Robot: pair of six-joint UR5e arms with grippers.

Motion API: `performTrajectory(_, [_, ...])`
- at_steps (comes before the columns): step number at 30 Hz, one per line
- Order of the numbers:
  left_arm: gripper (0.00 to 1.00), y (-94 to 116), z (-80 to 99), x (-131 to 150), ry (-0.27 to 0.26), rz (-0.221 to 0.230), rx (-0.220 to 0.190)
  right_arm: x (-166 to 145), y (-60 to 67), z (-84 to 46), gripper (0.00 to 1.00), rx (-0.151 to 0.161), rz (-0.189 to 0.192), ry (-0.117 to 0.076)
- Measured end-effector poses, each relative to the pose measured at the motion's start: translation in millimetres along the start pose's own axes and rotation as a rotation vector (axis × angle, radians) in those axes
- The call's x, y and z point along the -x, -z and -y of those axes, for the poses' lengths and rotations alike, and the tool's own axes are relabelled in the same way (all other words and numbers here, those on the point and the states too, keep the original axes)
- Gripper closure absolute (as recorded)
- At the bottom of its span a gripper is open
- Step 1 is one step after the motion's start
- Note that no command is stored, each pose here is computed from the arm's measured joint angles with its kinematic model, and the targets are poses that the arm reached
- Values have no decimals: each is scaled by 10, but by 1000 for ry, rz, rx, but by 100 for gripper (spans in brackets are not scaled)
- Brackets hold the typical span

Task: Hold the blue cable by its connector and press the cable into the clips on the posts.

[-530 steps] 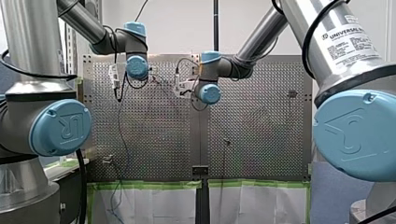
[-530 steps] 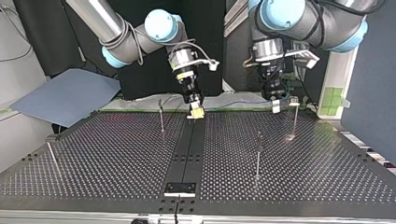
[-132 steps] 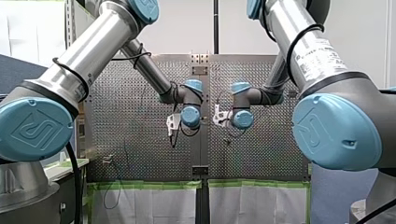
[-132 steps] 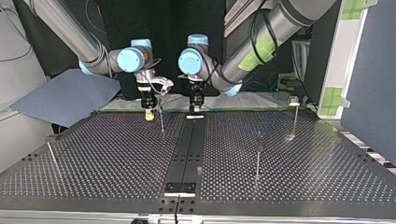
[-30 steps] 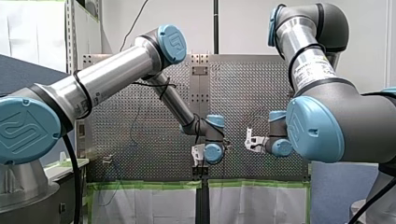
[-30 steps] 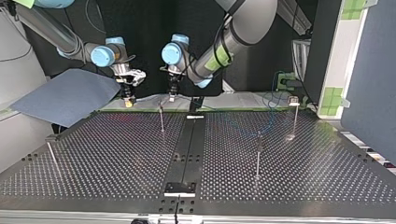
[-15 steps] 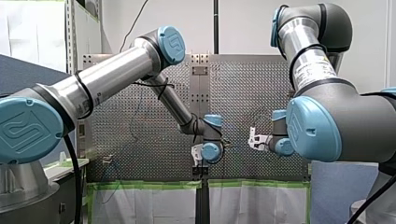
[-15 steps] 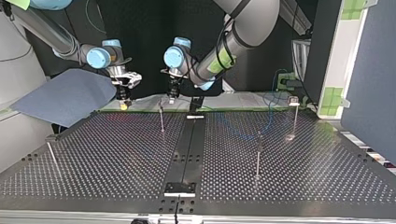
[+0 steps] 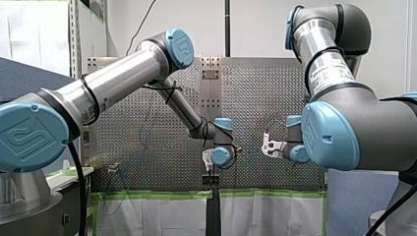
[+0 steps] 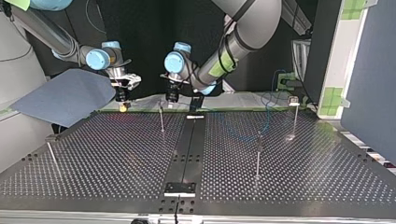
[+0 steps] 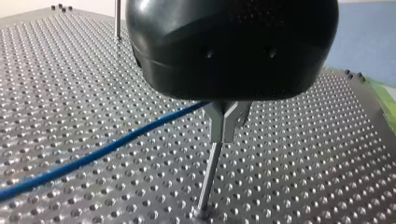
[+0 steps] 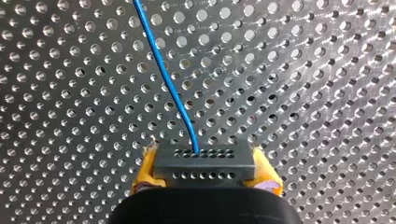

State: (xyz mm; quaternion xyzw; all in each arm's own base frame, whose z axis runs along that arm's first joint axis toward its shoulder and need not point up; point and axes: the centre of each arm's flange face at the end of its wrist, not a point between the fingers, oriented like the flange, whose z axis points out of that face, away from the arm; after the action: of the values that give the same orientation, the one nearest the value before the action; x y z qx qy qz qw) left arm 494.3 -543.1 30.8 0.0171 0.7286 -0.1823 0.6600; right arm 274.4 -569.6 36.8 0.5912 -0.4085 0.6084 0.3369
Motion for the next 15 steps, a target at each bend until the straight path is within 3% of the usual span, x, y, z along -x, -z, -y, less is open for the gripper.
performTrajectory(15, [100, -96, -86, 57, -3, 7, 8, 102, -81, -27, 100, -3, 5, -1])
